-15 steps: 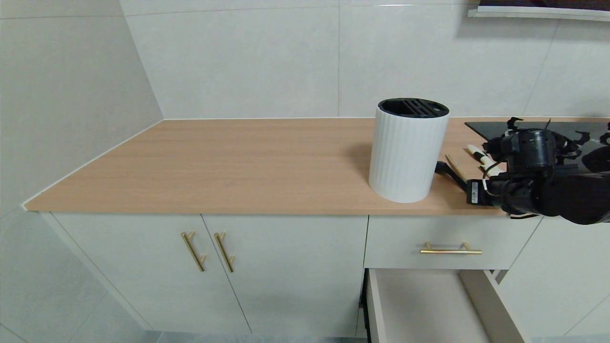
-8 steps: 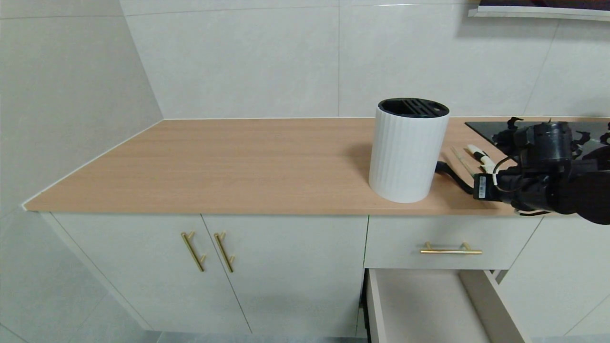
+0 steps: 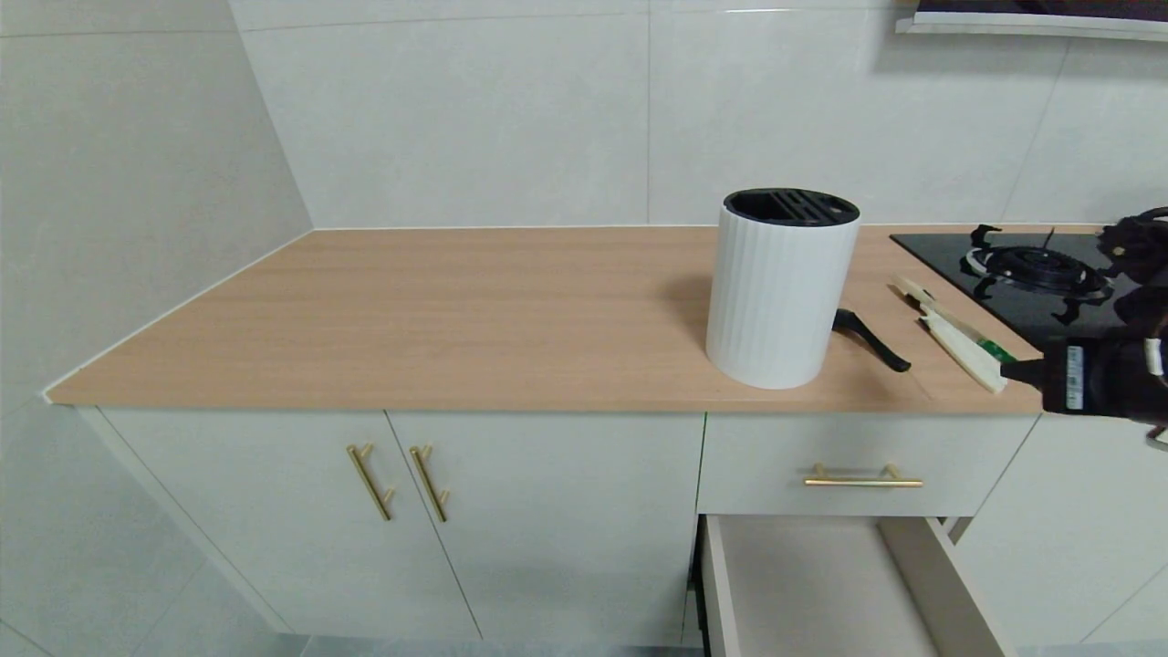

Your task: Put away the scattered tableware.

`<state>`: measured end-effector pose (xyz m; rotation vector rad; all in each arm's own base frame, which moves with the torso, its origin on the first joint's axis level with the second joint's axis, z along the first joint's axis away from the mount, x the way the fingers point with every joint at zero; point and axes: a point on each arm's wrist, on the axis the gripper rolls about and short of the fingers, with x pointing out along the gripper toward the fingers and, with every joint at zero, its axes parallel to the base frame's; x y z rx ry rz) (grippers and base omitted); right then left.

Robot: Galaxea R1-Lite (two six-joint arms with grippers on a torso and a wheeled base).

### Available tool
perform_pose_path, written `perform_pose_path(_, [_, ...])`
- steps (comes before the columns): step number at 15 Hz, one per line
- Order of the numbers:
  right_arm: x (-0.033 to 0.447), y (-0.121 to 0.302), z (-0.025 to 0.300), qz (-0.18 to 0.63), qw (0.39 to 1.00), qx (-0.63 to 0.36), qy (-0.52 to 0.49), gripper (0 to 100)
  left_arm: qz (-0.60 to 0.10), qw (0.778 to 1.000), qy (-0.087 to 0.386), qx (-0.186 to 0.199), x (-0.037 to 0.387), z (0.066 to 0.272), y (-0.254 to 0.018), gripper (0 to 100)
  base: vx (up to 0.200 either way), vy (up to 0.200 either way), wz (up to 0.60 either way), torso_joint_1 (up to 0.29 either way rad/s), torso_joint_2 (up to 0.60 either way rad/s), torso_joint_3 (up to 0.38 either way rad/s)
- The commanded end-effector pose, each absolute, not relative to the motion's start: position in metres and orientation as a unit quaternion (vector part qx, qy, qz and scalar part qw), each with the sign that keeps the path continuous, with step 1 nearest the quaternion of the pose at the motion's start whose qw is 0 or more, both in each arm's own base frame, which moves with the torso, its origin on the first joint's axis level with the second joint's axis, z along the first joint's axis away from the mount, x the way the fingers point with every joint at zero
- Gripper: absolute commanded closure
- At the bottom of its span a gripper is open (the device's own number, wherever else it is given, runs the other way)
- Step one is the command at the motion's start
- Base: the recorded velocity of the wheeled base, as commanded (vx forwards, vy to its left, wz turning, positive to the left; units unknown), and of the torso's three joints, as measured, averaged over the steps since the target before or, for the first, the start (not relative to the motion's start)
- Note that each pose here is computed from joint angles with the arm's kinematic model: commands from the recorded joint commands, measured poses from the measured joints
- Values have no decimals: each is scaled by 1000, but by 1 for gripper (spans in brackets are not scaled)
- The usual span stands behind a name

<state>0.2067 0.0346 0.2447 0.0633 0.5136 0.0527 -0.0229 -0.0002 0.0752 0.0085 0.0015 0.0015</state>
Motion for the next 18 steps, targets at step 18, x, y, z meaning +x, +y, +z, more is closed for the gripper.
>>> perform_pose_path(18, [155, 38, 227, 233, 891, 2, 389, 100, 1, 1000, 2, 4, -23, 75, 0, 0, 0, 0, 0, -10, 24, 14])
